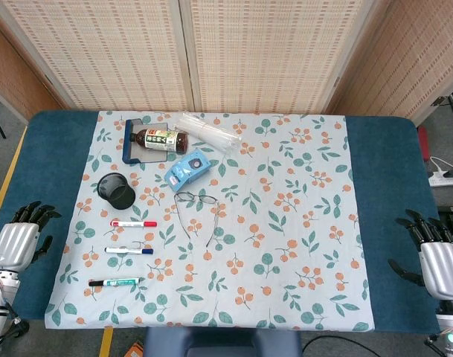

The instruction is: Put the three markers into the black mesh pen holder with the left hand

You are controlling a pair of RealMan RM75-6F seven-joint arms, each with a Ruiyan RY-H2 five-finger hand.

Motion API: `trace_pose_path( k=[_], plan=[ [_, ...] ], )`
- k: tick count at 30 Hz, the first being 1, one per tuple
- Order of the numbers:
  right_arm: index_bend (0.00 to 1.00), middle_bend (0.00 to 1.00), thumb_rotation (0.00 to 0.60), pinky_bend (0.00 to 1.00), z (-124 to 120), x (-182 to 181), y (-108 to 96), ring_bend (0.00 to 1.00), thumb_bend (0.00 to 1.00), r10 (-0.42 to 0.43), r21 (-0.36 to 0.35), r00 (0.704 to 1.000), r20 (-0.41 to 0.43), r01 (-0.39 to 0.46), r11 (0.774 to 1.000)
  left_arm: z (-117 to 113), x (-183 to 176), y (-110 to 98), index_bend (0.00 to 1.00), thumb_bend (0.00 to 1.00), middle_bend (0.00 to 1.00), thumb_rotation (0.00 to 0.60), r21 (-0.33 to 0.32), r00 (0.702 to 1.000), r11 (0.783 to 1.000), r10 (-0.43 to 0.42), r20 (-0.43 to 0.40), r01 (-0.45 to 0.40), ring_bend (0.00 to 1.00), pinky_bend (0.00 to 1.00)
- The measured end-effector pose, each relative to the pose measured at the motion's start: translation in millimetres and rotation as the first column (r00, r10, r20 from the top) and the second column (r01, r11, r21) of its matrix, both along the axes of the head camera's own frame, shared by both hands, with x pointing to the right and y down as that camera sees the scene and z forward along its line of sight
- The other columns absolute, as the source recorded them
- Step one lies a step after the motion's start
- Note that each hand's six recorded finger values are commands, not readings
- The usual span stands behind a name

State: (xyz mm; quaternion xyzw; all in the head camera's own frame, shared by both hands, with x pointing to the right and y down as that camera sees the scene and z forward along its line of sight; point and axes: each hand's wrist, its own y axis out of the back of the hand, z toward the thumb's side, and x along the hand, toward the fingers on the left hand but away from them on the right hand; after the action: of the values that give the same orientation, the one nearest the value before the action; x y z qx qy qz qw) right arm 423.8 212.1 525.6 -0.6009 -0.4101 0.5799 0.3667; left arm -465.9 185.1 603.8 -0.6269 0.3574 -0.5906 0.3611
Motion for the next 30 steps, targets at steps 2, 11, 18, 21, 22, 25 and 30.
trace_pose_path(
  k=[2, 11, 18, 21, 22, 25, 30],
  plan=[
    [0.23, 0.12, 0.600, 0.16, -1.2, -0.7, 0.2, 0.24, 0.10, -0.002, 0.004, 1.000, 0.001, 0.002, 1.000, -0.1, 0.0, 0.1, 0.31, 0.40, 0.19, 0.600, 0.000, 1.000, 1.000, 0.001, 0.001, -0.001, 0.09, 0.15],
    [0.23, 0.12, 0.600, 0.16, -4.3, -2.6, 0.8, 0.24, 0.10, -0.009, 0.011, 1.000, 0.005, 0.009, 1.000, -3.3, 4.2, 1.4, 0.31, 0.40, 0.19, 0.600, 0.009, 1.000, 1.000, 0.012, -0.001, -0.012, 0.09, 0.15],
    [0.23, 0.12, 0.600, 0.16, -2.8, -3.0, 1.4, 0.24, 0.10, -0.011, 0.005, 1.000, 0.003, 0.011, 1.000, -3.0, 3.1, 1.4, 0.31, 0.40, 0.19, 0.600, 0.006, 1.000, 1.000, 0.003, 0.010, -0.003, 0.09, 0.17],
    [0.23, 0.12, 0.600, 0.16, -3.2, -3.2, 1.2, 0.24, 0.10, -0.011, 0.006, 1.000, 0.004, 0.011, 1.000, -3.9, 5.9, 2.0, 0.31, 0.40, 0.19, 0.600, 0.009, 1.000, 1.000, 0.002, 0.000, -0.002, 0.09, 0.17],
    [0.23, 0.12, 0.600, 0.16, -3.7, -2.9, 1.1, 0.24, 0.10, -0.010, 0.008, 1.000, 0.004, 0.010, 1.000, -3.9, 7.0, 2.5, 0.31, 0.40, 0.19, 0.600, 0.007, 1.000, 1.000, 0.000, -0.006, 0.000, 0.09, 0.17],
    [0.23, 0.12, 0.600, 0.16, -4.4, -2.0, 1.1, 0.24, 0.10, -0.006, 0.010, 1.000, 0.003, 0.006, 1.000, -4.7, 16.6, 6.1, 0.30, 0.39, 0.22, 0.600, -0.002, 0.999, 1.000, -0.018, -0.051, 0.018, 0.10, 0.18],
    [0.23, 0.12, 0.600, 0.16, -0.8, -1.6, 1.2, 0.24, 0.10, -0.007, -0.002, 1.000, 0.002, 0.007, 1.000, -9.9, 56.6, 22.3, 0.30, 0.39, 0.26, 0.600, -0.016, 0.991, 1.000, -0.023, -0.131, 0.021, 0.12, 0.18]
  ],
)
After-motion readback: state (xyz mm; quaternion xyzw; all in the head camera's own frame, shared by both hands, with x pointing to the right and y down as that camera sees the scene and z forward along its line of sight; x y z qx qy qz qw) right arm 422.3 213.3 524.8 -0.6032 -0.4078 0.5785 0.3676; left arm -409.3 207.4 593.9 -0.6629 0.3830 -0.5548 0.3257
